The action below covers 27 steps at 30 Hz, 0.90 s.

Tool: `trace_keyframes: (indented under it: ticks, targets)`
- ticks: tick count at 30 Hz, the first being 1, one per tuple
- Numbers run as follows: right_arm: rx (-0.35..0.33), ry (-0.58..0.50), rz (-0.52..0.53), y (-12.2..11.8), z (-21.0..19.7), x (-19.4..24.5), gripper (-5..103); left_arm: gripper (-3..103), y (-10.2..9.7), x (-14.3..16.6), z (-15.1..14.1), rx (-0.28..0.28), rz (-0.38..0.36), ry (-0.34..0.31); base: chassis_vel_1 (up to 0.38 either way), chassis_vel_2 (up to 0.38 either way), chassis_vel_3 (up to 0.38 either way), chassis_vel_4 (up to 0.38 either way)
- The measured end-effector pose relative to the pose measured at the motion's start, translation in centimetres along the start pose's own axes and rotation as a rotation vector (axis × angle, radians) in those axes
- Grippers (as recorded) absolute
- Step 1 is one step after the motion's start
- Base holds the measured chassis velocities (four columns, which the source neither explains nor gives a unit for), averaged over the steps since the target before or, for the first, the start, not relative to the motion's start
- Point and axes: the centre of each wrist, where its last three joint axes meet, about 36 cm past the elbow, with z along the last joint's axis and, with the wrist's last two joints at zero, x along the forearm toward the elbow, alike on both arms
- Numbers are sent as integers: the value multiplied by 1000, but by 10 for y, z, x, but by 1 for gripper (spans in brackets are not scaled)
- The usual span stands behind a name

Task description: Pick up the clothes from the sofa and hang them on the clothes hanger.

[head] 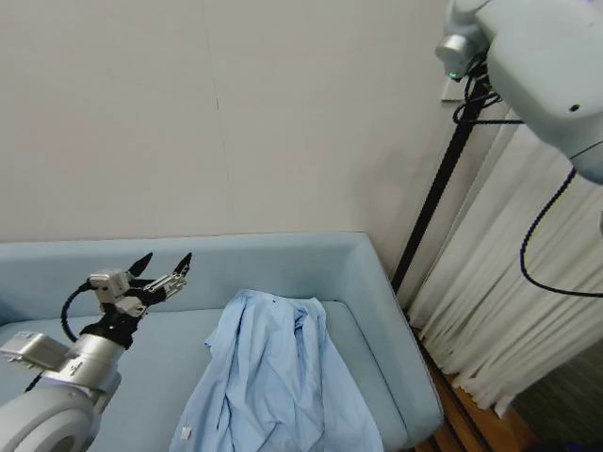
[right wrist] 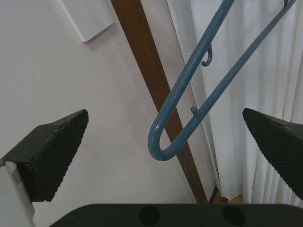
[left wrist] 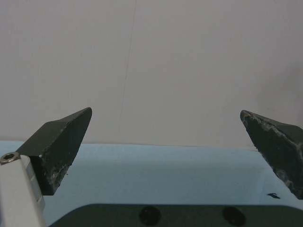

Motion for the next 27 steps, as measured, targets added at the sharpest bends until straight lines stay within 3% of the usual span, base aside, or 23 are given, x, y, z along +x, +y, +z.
trace_keyframes:
  ticks: [12, 15, 17, 21, 23, 27]
  targets:
    - [-6, 31, 36, 1, 8, -19, 101, 100, -7, -6, 3, 29, 43, -17, 0, 0, 0, 0]
    - [-10, 31, 39, 0, 8, -24, 86, 100, -8, -7, 3, 34, 62, -33, 0, 0, 0, 0]
    - [-10, 30, 42, -1, 8, -26, 86, 100, -8, -7, 3, 34, 65, -37, 0, 0, 0, 0]
    - [-4, 26, 48, -3, 14, -31, 64, 100, -9, -9, 1, 32, 74, -48, 0, 0, 0, 0]
    - [-3, 25, 50, -3, 14, -32, 64, 100, -9, -9, 1, 32, 74, -48, 0, 0, 0, 0]
    - [3, 21, 53, -7, 18, -38, 42, 100, -10, -10, 1, 32, 77, -50, 0, 0, 0, 0]
